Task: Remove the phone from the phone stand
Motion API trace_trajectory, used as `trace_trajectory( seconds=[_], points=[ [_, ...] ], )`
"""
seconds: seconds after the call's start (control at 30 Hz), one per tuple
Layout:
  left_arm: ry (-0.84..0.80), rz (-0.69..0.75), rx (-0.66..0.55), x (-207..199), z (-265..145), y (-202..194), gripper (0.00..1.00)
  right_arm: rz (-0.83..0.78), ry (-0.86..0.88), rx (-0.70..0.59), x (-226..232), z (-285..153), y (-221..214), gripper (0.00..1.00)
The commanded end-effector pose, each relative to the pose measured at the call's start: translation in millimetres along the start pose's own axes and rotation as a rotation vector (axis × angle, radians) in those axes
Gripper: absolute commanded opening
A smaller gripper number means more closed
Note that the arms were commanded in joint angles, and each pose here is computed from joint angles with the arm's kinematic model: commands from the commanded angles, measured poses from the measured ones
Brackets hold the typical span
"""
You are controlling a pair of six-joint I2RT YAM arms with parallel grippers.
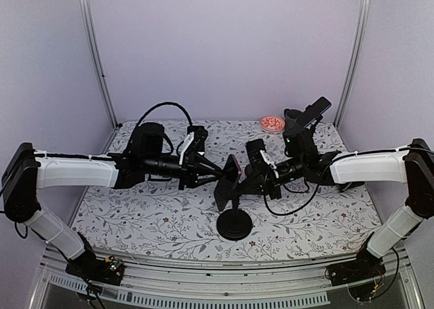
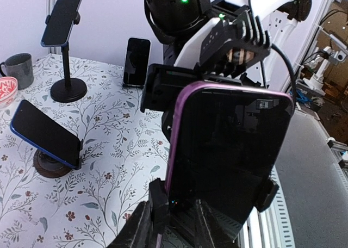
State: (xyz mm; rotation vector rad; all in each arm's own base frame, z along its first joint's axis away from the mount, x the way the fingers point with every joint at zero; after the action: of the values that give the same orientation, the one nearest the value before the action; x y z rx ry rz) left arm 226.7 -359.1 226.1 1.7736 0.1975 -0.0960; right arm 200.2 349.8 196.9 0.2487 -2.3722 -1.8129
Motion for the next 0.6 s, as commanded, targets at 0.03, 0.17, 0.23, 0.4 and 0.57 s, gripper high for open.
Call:
trace_trajectory(
  seconds=[0.03,0.17,0.23,0.4,0.57],
  points=[
    [-0.02,0.002,-0.014,3,4,6,0.26,-0.109,0.033,-0.076,-1,0,31,0.0],
    [-0.024,-0.001,-0.019,3,4,6,0.2,-0.107,0.032,-0.073,-2,1,30,0.0],
    [-0.02,-0.004,-0.02,2,3,5,0.17,-0.108,0.028,-0.071,-3,1,30,0.0],
    [0.002,-0.013,-0.045,2,-1,8,0.0,-0.11,-0.009,-0.055,-9,1,28,0.06],
    [0.053,-0.022,-0.077,4,-8,10,0.0,-0.104,-0.059,-0.051,-18,-4,29,0.17]
  ],
)
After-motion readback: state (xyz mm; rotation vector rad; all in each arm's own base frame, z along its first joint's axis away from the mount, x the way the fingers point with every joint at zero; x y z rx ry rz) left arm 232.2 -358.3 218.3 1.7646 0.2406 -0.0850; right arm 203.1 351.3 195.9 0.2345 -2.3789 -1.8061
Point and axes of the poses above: each gripper's point midway between its finger pads, its own z axis out along the fingers, its own x axis along the line the jaws close on, y = z × x, the point moved 2 cm from there along -z, back along the fingers, and after that the axes turned 3 degrees about z, right-handed, at the moved point
